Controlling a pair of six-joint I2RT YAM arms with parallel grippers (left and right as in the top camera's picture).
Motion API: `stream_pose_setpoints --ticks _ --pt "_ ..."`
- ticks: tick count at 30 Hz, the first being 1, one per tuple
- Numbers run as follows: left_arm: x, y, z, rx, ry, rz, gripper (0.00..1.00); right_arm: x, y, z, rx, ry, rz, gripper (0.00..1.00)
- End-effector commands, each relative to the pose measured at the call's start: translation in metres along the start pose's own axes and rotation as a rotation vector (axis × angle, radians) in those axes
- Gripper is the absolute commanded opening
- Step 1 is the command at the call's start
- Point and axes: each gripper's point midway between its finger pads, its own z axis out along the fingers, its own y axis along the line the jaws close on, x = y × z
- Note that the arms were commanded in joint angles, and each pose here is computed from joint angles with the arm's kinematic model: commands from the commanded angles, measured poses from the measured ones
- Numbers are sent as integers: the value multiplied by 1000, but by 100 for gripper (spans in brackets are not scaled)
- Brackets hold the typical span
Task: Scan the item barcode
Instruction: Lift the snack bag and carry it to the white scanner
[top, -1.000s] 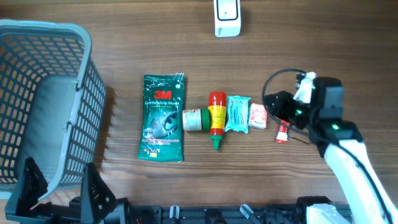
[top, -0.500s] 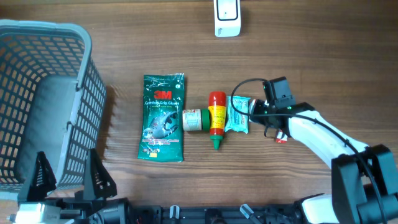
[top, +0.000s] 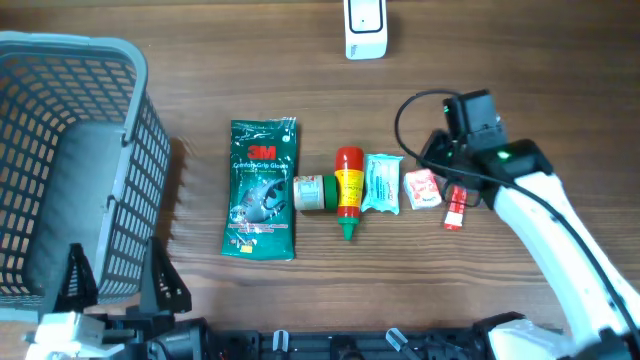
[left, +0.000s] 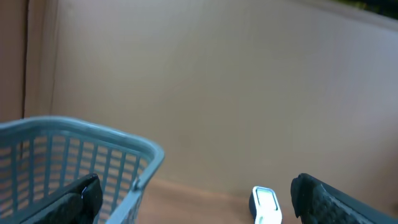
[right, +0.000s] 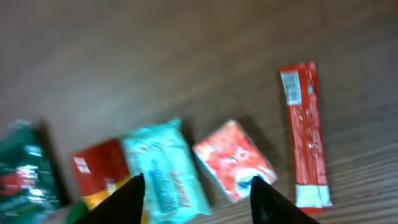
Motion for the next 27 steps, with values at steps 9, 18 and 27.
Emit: stream_pose_setpoints --ticks 9,18,27 --pt "47 13 -5 -52 191 -16 100 32 -6 43 133 70 -258 71" --pt "58 15 -8 -63 234 -17 100 76 -36 98 351 230 -349 57" --pt "61 16 -9 -68 249 -18 100 82 -49 115 423 244 -333 48"
